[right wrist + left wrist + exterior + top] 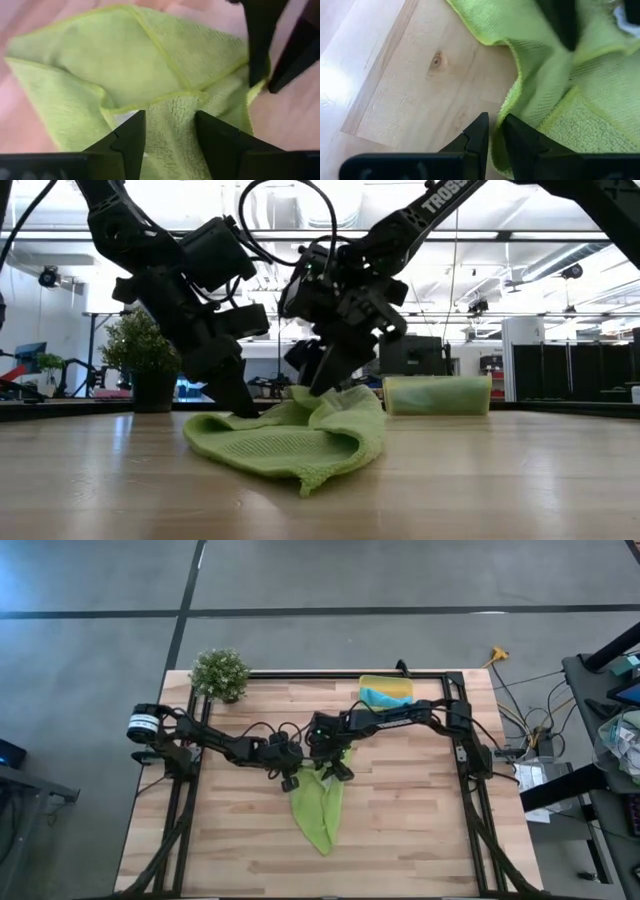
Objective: Roll microfiber towels into tight, uniform cylinder then place into a basket
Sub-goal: Fold the green microfiber towel
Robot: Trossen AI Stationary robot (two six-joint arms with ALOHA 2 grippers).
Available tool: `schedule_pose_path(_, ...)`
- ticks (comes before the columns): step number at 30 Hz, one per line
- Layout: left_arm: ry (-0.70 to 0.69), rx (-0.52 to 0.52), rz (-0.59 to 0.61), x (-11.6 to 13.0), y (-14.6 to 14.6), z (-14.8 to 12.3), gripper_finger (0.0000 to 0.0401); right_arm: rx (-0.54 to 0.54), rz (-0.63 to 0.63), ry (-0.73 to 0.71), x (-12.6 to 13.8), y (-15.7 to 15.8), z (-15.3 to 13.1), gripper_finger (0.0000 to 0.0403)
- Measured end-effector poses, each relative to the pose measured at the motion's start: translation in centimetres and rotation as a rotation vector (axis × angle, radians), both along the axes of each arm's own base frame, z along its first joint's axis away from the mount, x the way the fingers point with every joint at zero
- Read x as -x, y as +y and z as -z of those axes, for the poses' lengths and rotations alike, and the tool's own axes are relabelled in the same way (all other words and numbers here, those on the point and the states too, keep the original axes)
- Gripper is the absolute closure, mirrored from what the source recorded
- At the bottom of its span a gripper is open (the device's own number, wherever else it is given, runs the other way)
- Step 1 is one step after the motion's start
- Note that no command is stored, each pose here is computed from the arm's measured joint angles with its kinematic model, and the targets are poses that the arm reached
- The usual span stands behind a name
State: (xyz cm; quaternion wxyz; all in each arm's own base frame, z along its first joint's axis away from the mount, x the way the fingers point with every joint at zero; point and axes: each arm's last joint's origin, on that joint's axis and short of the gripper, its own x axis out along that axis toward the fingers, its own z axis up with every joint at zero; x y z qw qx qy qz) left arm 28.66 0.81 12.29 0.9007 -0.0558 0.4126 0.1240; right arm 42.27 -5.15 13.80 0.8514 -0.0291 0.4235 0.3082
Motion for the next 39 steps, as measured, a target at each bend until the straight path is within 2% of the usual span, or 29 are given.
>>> schedule_pose_path(4, 0.001, -0.001, -0.005, 0.0, 0.1, 0.0, 0.0354, -0.037, -0.02, 0.015, 0.3, 0.2, -0.3, 0.0238)
schedule_pose_path(19, 0.007, -0.014, -0.017, 0.3, 0.1, 0.2, 0.0354, -0.024, -0.077, 0.076, 1.3, 0.5, 0.1, 0.0262)
schedule_pose_path(32, 0.011, -0.019, -0.016, 0.3, 0.2, 0.2, 0.0354, 0.01, -0.147, 0.036, 2.6, 2.5, -1.8, 0.0311)
schedule_pose_path(35, 0.012, -0.018, -0.021, 0.3, 0.4, 0.2, 0.0354, 0.05, -0.145, 0.038, 3.2, 3.0, -2.1, 0.0327)
schedule_pose_path(39, 0.012, -0.026, -0.019, 0.2, 0.6, 0.2, 0.0354, 0.162, -0.093, 0.064, 3.9, 3.1, -1.2, 0.0351)
